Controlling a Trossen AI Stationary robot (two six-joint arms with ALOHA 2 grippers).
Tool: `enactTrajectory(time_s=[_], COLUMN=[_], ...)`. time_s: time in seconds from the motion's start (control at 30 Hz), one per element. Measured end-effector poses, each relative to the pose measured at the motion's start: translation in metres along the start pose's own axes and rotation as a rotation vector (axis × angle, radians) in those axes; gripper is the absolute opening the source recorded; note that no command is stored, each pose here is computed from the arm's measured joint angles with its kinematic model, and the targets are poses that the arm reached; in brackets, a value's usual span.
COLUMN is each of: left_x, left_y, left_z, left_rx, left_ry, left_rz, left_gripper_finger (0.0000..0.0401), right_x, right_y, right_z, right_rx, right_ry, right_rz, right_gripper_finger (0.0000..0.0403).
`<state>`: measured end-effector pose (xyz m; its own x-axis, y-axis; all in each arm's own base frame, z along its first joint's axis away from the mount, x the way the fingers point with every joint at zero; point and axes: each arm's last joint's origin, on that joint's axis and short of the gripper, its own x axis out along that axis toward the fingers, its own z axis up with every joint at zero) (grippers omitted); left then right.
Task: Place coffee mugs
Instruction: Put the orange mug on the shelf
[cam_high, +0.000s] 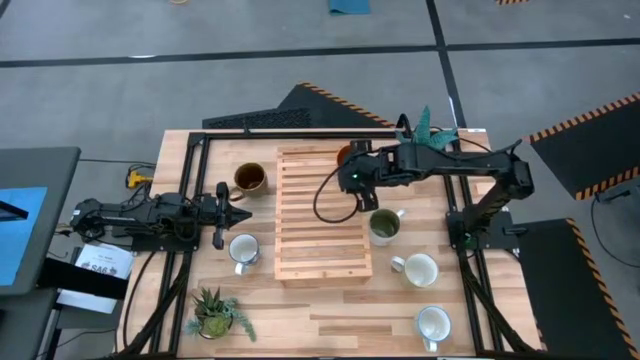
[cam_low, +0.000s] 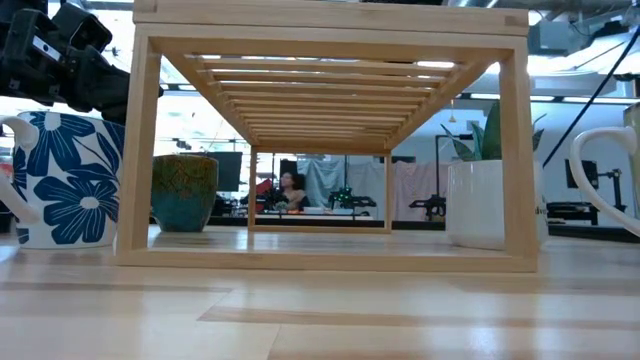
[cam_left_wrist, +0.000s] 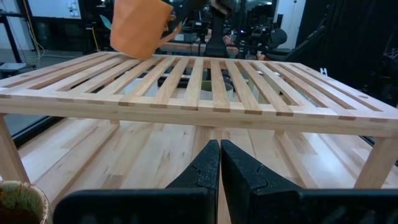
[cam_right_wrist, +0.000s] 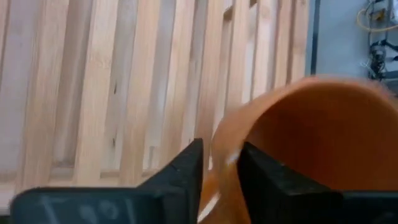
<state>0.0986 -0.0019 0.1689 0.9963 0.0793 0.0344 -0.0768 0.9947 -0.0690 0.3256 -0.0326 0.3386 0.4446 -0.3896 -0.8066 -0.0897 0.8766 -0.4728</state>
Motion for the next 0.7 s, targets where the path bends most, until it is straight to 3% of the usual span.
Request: enactTrajectory(time_s=[0.23, 0.7], left_x=[0.0, 0.0], left_y=[0.0, 0.0], left_z=[0.0, 0.0], left_rx=[0.0, 0.0], left_ry=[0.001, 0.001], left_rz=[0.0, 0.0], left_gripper_finger=[0.0, 0.0], right_x=[-0.002, -0.021], right_y=[-0.002, -0.013], right_z=[0.003, 0.002], right_rx=[-0.003, 0.027], right_ry=[-0.035, -0.121], right_rz=[-0.016, -0.107], right_gripper_finger=[0.0161, 0.0177])
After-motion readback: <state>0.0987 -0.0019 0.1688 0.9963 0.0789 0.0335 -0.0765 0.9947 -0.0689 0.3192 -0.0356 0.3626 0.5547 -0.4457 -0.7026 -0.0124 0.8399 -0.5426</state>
